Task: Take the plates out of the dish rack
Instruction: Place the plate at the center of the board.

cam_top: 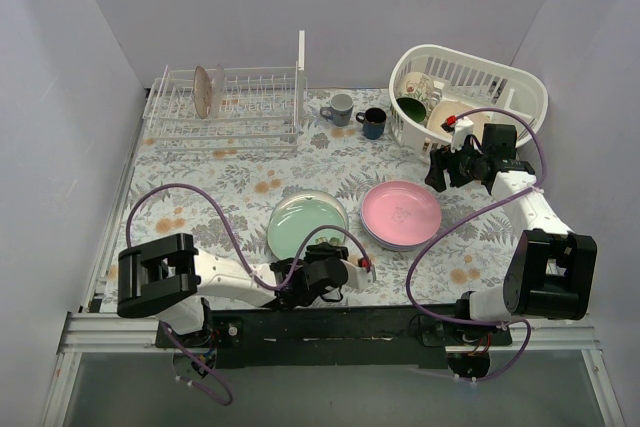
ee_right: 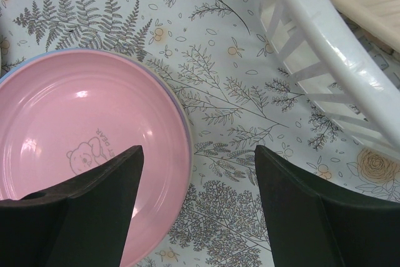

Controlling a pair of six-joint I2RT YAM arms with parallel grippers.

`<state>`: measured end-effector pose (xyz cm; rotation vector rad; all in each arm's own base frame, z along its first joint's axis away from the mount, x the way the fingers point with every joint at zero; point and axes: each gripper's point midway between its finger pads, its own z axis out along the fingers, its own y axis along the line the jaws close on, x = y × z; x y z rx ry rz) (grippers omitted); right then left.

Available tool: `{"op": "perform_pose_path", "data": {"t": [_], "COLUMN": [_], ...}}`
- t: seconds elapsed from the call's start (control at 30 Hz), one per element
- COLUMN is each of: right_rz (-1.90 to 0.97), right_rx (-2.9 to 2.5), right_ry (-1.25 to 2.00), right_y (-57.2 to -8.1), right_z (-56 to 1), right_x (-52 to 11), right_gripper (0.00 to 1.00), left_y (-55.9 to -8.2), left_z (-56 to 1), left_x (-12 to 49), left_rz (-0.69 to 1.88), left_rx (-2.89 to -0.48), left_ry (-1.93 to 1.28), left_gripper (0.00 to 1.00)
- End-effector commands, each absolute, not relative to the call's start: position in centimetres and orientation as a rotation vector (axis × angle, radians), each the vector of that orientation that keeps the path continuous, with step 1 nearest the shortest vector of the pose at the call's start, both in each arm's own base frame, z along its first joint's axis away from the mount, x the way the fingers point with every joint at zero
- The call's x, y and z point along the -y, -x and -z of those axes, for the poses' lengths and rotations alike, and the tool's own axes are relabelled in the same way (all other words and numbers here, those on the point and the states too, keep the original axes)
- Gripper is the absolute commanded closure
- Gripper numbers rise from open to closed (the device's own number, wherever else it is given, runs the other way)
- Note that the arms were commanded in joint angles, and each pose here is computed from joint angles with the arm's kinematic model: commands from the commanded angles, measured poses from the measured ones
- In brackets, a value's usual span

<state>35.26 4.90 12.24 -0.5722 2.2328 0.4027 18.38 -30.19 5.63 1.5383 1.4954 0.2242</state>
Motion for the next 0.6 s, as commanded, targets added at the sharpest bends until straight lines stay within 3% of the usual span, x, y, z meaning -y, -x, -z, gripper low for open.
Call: {"op": "perform_pose_path", "data": {"t": [0.0, 0.57], "right_rz": [-0.405, -0.412], "right_rx": [-2.196, -2.201], "right_ry": [0.585, 0.583], "right_y": [-35.5, -35.6], "right_z": [-12.6, -12.4], "right_x": [-5.0, -5.0], "right_gripper": [0.2, 0.2], "left_y": [-17.8, -19.0], "left_z": [-7.7, -9.5], "left_x": [31.9, 32.5], "left_rz": [-0.099, -0.06], "left_rx": [-1.502, -1.546], "left_ry": [-1.511, -1.495], "left_gripper": [0.64, 0.63]}}
